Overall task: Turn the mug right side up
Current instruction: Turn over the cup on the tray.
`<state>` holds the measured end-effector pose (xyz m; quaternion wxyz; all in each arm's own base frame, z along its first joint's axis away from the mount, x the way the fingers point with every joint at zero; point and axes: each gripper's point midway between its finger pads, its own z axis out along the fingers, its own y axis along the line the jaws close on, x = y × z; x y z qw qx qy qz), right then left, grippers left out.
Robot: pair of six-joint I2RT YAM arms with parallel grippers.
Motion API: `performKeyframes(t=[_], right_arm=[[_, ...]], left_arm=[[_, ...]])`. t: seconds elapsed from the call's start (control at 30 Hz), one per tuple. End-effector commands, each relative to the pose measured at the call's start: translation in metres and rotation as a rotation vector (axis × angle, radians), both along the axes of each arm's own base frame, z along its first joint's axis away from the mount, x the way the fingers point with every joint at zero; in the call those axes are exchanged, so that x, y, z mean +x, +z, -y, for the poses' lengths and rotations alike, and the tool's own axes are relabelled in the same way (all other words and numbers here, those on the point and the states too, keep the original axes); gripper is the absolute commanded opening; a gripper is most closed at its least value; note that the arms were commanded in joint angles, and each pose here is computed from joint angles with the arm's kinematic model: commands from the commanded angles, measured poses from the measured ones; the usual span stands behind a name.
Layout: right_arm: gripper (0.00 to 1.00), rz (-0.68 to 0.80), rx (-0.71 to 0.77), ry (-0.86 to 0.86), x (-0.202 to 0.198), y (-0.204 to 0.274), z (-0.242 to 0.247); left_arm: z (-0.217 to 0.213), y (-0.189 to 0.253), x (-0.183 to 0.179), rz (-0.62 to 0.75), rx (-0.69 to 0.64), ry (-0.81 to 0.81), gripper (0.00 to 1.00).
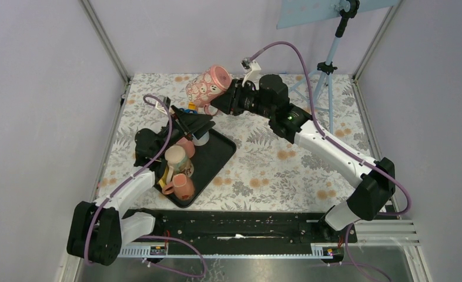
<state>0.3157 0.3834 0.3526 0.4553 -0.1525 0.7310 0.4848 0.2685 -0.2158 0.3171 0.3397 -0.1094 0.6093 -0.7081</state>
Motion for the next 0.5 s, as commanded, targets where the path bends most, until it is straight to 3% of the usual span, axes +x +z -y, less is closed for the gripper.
performKeyframes(t=[0.0, 0.2, 0.47], right_arm=[[0.00, 0.185, 0.258, 0.043, -0.019, 0.101, 0.012], [0.00, 0.161, 0.314, 0.069, -0.022, 0.105, 0.010], [0.00, 0.118, 0.365, 0.109, -0.026, 0.103, 0.007]], left_arm=[[-0.005, 0.040, -0.011, 0.140, -0.112, -0.016, 0.72], [-0.006, 0.048, -0.009, 0.151, -0.160, -0.032, 0.60], [-0.005, 0.055, -0.006, 0.168, -0.182, -0.037, 0.53]])
